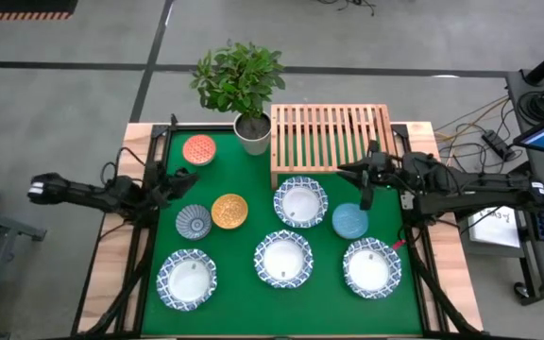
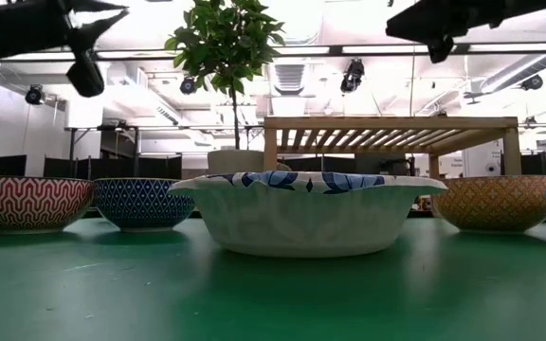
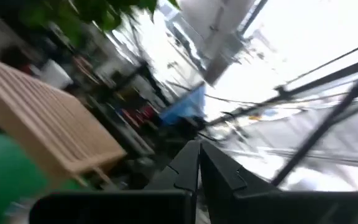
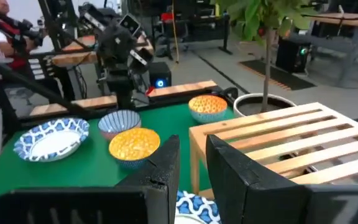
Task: Place and stack bowls onto a shelf
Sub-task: Put the bottom left white plate on the shelf
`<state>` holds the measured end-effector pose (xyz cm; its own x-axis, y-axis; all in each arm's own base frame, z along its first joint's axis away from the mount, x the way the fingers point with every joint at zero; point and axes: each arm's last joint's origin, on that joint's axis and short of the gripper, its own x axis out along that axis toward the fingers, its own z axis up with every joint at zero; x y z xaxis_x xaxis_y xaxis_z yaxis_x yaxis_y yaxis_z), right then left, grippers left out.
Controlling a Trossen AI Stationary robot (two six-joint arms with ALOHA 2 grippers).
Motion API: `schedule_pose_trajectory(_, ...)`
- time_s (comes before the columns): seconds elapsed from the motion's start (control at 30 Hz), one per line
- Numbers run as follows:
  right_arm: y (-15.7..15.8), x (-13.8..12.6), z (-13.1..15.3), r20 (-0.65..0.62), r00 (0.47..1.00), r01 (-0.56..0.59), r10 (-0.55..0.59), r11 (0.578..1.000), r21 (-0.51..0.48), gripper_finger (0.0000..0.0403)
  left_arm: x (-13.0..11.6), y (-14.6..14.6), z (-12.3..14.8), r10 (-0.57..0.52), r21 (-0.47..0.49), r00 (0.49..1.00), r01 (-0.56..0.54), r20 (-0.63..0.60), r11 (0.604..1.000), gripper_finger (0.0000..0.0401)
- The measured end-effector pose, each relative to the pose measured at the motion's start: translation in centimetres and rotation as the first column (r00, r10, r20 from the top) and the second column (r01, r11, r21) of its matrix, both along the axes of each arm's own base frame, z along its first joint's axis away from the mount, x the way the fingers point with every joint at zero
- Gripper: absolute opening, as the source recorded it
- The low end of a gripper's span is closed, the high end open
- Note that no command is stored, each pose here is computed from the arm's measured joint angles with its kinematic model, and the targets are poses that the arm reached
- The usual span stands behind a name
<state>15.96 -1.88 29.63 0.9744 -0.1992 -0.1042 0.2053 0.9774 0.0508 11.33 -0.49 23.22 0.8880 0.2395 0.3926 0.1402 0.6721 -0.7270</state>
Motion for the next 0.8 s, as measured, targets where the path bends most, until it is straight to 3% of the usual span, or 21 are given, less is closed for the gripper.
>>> schedule_pose_trajectory(0.2, 0.0, -0.3, 1.3, 0.045, 0.999, 0.001, 0.001, 0.999, -0.033, 0.0068, 3.0, -1.2, 2.7, -0.2, -0.087, 0.975, 0.192, -0.096, 0.978, 0.0)
schedule_pose_trajectory(0.3, 0.0, -0.4, 1.5, 0.062, 0.998, 0.001, 0.002, 0.999, -0.041, 0.0068, 4.8, -2.1, 4.0, -0.323, -0.185, 0.917, 0.284, -0.233, 0.941, 0.0)
schedule_pose_trajectory(0.37, 0.0, -0.4, 1.6, 0.072, 0.997, 0.001, 0.003, 0.998, -0.055, 0.0068, 5.9, -2.9, 4.9, -0.372, -0.269, 0.845, 0.283, -0.384, 0.921, 0.0)
schedule_pose_trajectory(0.43, 0.0, -0.5, 1.8, 0.087, 0.996, 0.002, 0.003, 0.998, -0.064, 0.0068, 6.7, -3.8, 5.4, -0.407, -0.368, 0.72, 0.222, -0.563, 0.903, 0.0)
schedule_pose_trajectory(0.57, 0.0, -0.5, 1.8, 0.084, 0.996, 0.002, 0.004, 0.997, -0.073, 0.0068, 8.1, -6.6, 5.7, -0.479, -0.521, 0.386, -0.004, -0.788, 0.853, 0.0)
schedule_pose_trajectory(0.7, 0.0, -0.4, 1.7, 0.077, 0.997, 0.002, 0.004, 0.997, -0.071, 0.0068, 9.6, -10.5, 5.3, -0.507, -0.511, 0.07, -0.158, -0.859, 0.845, 0.0)
schedule_pose_trajectory(0.8, 0.0, -0.4, 1.6, 0.065, 0.998, 0.001, 0.004, 0.998, -0.069, 0.0068, 10.7, -13.1, 4.2, -0.511, -0.482, -0.096, -0.224, -0.854, 0.847, 0.0)
